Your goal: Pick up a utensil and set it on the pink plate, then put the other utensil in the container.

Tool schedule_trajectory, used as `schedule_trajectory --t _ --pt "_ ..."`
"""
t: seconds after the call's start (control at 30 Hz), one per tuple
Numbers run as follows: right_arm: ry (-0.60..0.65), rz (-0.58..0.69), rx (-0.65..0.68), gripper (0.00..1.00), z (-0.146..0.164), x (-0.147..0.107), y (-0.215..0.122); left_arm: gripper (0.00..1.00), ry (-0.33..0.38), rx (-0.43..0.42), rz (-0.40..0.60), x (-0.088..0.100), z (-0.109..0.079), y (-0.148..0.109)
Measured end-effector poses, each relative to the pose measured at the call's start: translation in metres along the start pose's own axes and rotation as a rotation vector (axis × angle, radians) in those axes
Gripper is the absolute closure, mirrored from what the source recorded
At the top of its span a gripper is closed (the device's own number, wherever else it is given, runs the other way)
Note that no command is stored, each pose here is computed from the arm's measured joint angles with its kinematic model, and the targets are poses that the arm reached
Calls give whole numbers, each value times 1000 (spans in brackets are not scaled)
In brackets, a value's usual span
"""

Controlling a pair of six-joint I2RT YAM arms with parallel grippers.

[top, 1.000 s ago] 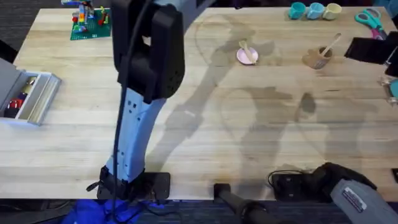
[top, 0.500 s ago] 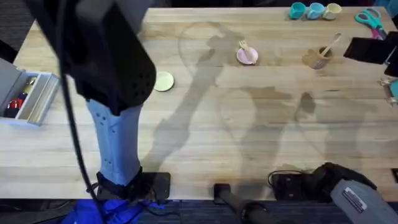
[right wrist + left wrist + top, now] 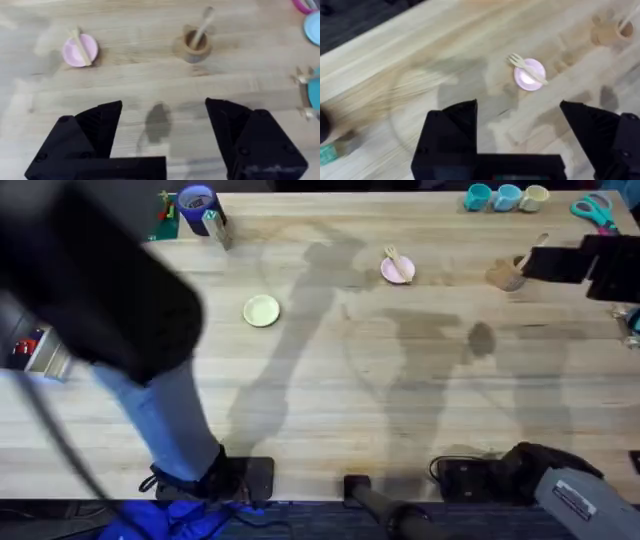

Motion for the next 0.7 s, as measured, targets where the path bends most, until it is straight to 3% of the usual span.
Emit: schedule_trajectory --t 0.17,0.33,0.5,0.7 --pt "-105 -15 75 4 22 4 1 6 -40 67 -145 -13 26 -56" --pt "-172 -12 137 4 40 3 1 5 -48 120 -232 -47 25 -95" --pt "-193 0 181 4 54 1 2 5 -60 168 -199 -87 19 -110" --pt "-141 16 217 3 65 -1 1 5 -126 234 -76 -129 19 -117"
Point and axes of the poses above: each hand's point on the last joint's axis, 136 mm out from that joint toward the fingers, its own y axis out along the fingers, its own z axis along the line the jaws close on, x = y × z, the point moved 8 cm from there along -y, back along the fingers, and after that the axes turned 3 degrees about -y, right-handed, at the moved point
